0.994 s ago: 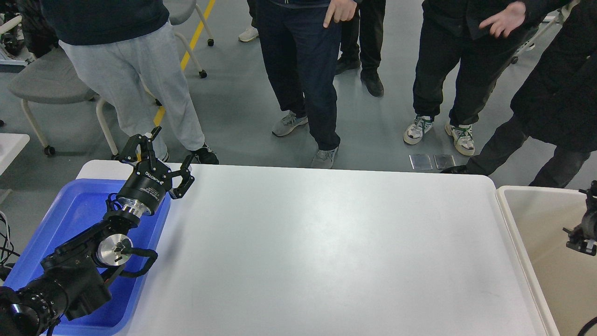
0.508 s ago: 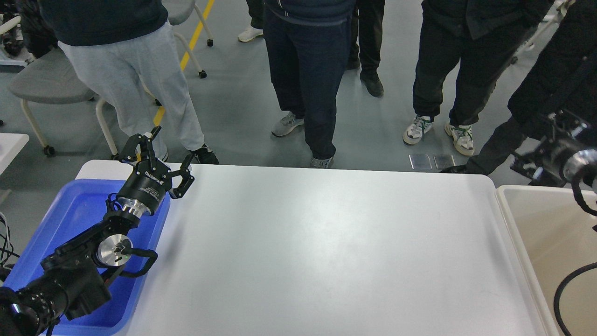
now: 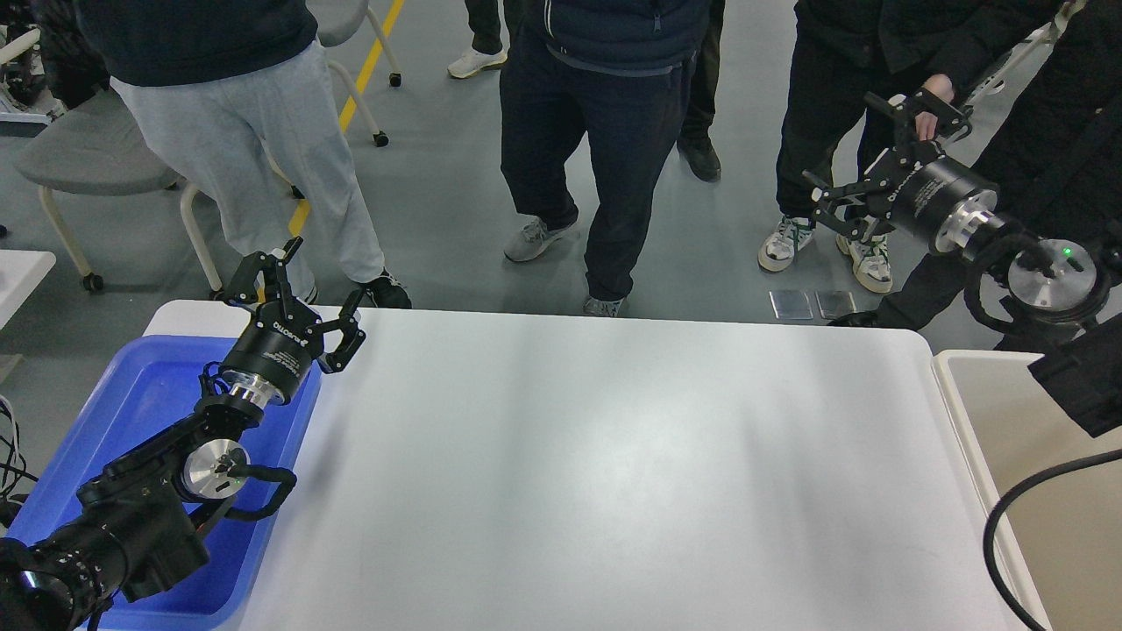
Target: Tidy desktop
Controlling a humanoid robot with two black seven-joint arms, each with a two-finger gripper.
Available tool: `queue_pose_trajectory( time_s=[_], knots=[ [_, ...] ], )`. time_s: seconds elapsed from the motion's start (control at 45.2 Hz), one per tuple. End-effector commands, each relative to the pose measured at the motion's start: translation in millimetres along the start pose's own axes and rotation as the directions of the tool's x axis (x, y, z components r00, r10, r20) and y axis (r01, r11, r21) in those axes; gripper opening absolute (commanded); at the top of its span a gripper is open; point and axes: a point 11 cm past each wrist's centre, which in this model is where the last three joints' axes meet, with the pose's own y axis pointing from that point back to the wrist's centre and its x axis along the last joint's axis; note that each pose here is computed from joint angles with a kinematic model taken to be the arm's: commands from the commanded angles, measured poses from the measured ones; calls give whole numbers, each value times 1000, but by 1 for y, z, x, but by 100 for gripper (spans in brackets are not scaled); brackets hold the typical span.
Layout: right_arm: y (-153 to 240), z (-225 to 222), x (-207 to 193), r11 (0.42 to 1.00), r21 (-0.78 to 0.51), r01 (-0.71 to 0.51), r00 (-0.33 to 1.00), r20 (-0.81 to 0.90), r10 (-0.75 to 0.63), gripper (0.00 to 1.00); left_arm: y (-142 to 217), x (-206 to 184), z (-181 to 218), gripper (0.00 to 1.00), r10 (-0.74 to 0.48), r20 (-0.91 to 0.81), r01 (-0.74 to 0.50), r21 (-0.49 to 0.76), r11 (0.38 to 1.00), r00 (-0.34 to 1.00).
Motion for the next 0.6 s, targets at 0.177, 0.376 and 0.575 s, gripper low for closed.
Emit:
queue_pose_trajectory(
  time_s=[0.177, 0.376, 0.575],
  knots=[
    [-25, 70, -47, 987, -83, 136, 986, 110, -126, 100, 0, 0, 0, 100, -1, 0, 1, -1, 1000, 1000],
    [-21, 103, -39, 983, -111, 149, 979, 155, -131, 100, -1, -1, 0, 100, -1, -1, 1, -1, 1000, 1000],
    [-10, 124, -20, 986, -108, 125, 978, 183, -103, 100, 0, 0, 0, 100, -1, 0, 1, -1, 1000, 1000]
  ],
)
